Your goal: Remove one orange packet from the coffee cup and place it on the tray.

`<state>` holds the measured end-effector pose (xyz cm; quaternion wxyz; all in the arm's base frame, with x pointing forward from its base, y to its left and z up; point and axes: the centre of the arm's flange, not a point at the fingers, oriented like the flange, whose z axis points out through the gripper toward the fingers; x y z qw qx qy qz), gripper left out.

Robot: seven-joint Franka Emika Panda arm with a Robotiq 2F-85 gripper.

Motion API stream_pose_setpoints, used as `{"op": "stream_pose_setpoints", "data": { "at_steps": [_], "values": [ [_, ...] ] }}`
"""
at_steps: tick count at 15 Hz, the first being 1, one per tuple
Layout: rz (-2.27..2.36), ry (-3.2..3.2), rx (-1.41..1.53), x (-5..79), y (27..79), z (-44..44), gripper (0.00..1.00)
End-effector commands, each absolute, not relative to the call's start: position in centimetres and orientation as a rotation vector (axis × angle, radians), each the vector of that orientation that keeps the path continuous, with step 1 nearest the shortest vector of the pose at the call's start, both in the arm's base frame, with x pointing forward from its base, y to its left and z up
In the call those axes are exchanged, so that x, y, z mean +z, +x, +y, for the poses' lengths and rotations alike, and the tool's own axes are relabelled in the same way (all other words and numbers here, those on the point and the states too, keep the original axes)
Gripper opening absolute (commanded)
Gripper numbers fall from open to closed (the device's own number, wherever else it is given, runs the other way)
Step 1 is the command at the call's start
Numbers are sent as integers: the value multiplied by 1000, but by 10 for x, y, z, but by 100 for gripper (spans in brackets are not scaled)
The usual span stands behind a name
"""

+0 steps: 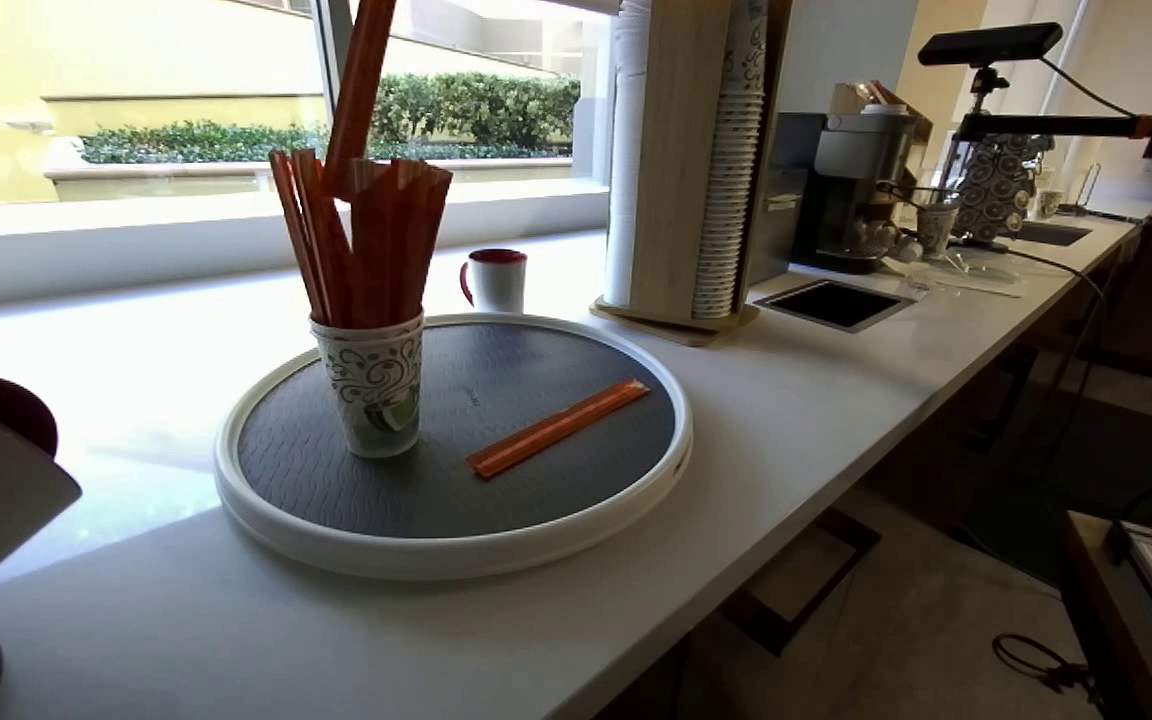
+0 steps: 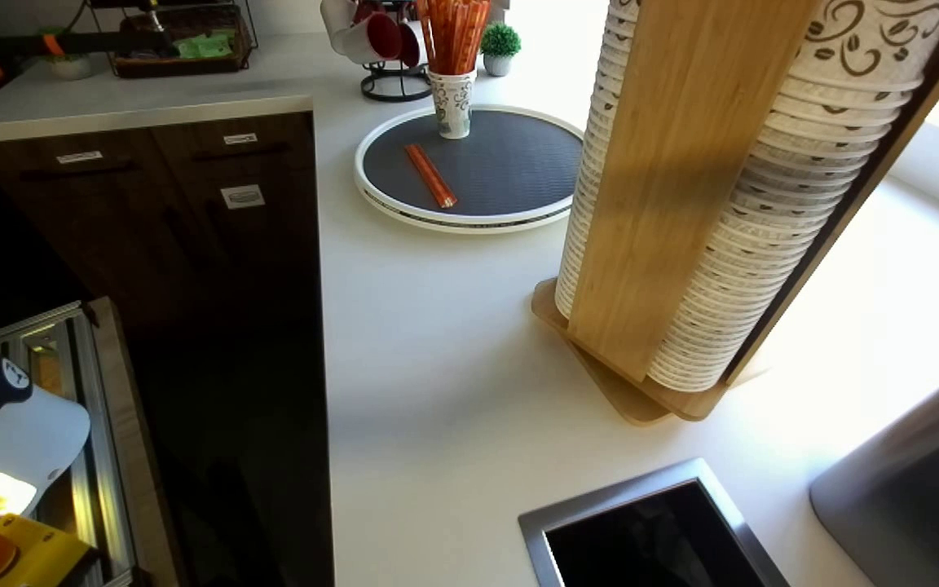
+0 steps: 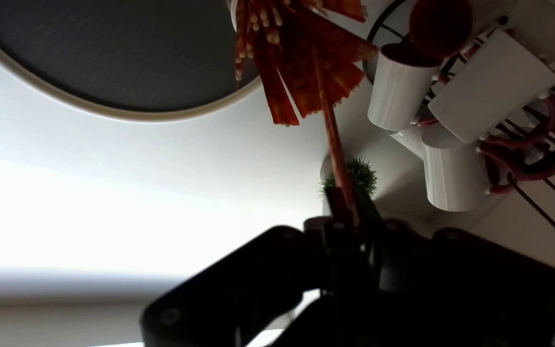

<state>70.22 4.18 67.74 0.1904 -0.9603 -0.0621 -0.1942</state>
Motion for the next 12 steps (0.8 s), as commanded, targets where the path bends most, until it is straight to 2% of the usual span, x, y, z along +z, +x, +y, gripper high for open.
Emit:
{"op": "stream_pose_setpoints", "data": {
  "at_steps": [1,6,12],
  "values": [
    [-98,-2603,-573,703,700,25,2],
    [130,-2397,-769,704,697,-15,2],
    [466,-2163,-981,646,729,-31,2]
  ]
}}
